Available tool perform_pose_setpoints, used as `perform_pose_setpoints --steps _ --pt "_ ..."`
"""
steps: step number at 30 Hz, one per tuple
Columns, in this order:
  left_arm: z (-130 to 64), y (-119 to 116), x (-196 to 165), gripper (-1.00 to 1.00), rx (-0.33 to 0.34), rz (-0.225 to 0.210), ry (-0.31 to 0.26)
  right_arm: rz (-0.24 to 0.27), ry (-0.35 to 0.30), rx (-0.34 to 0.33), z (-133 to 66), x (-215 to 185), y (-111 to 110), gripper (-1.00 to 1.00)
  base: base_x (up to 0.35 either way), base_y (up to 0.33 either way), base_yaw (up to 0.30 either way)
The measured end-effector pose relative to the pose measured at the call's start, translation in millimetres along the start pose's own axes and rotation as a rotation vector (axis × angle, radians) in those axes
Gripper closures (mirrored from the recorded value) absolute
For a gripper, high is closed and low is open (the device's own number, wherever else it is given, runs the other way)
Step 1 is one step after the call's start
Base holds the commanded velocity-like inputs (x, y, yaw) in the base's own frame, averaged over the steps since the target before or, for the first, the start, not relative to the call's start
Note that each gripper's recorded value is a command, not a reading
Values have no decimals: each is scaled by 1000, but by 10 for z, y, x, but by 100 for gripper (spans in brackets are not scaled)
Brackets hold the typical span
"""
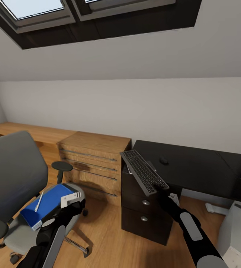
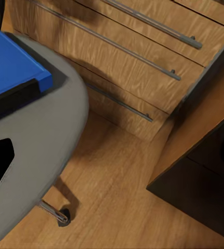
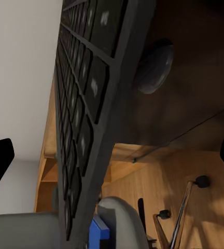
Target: In the bedroom, organize the workspace by keeping the computer under the desk, ensuring the monitor is on the desk, placing the keyboard on the desk next to the monitor, placing the mouse on the desk next to the keyboard, moving the folder from the swivel chair onto the desk next to the mouse, stacking the notebook on top of the folder with the pen on top of the notebook, and positioning the swivel chair next to the desk.
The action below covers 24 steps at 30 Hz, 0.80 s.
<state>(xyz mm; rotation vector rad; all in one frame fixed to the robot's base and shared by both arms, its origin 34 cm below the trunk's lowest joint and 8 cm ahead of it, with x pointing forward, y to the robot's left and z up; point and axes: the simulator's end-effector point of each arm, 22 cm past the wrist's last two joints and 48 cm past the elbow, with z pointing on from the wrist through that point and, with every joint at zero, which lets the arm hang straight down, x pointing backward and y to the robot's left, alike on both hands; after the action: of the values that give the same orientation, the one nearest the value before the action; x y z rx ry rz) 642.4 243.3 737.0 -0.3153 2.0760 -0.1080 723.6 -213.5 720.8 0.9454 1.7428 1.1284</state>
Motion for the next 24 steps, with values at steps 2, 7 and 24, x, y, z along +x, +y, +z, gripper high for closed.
perform_pose_setpoints --steps 2,7,24 --pt "1 -1 2 -100 0 0 1 0 0 0 0 -2 -2 -100 102 49 0" --pt "3 1 5 -100 0 0 1 0 0 0 2 -1 -2 -100 39 19 0" --pt "3 5 6 -100 -2 1 3 3 3 1 1 1 -3 100 44 14 0"
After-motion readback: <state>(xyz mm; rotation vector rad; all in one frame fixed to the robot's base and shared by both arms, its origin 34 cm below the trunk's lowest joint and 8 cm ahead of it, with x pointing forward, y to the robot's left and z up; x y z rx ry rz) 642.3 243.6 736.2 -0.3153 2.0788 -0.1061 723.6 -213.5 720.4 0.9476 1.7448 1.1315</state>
